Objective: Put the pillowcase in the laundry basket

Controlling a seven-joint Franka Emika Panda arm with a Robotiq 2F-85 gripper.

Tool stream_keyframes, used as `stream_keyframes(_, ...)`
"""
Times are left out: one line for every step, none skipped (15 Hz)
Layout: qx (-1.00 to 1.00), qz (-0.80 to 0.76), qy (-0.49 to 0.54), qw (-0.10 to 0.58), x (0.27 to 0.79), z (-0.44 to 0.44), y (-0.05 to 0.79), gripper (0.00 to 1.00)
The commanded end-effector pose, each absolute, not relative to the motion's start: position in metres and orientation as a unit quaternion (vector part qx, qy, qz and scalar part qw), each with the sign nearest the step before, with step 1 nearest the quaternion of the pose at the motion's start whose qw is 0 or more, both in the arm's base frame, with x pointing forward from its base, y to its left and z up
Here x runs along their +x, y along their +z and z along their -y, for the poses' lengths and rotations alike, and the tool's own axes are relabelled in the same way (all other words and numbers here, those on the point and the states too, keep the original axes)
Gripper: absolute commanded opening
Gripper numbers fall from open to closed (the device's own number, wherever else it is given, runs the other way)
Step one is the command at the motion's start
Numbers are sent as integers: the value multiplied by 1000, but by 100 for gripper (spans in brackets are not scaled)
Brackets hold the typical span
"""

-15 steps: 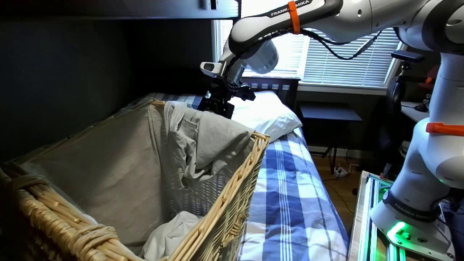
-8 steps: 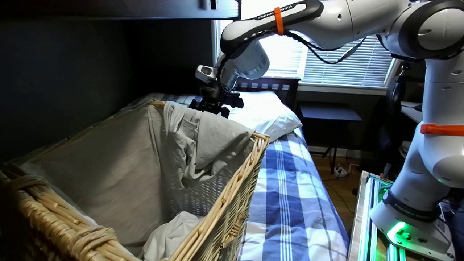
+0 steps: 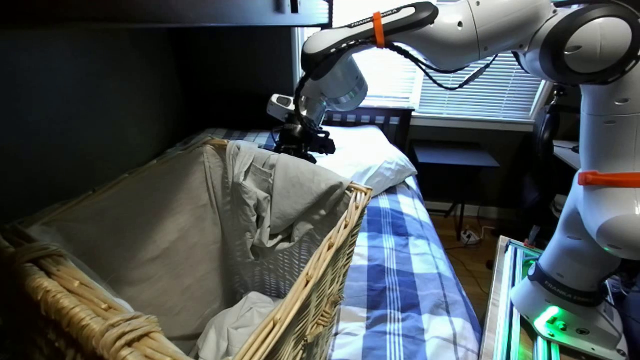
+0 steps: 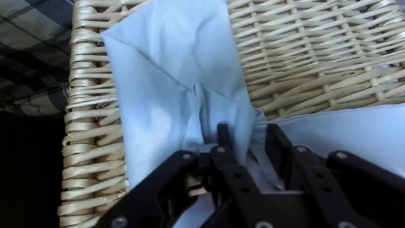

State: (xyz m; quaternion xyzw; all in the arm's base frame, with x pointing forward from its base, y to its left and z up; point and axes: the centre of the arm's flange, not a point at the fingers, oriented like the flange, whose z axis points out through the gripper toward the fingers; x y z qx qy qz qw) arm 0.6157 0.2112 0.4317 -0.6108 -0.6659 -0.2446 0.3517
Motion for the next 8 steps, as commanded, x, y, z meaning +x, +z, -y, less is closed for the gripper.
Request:
stream_keyframes(-630,644,-241,359,616,-206,446,5)
stream_keyframes(-647,635,-239,348,615,-202,453,1)
stream_keyframes(-666,622,-238,336,613,-198,465,0)
stream_keyframes(-680,608,-233,336,611,-194,476,0)
stream_keyframes(-694,594,-230,336,605,-190,493,0)
stream_keyframes(-704,581,-229,338,601,-189,506,1)
stream_keyframes(-710,570,-229,344,595,-189,523,1)
stream_keyframes(-711,563,-235,349,589,-190,539,1)
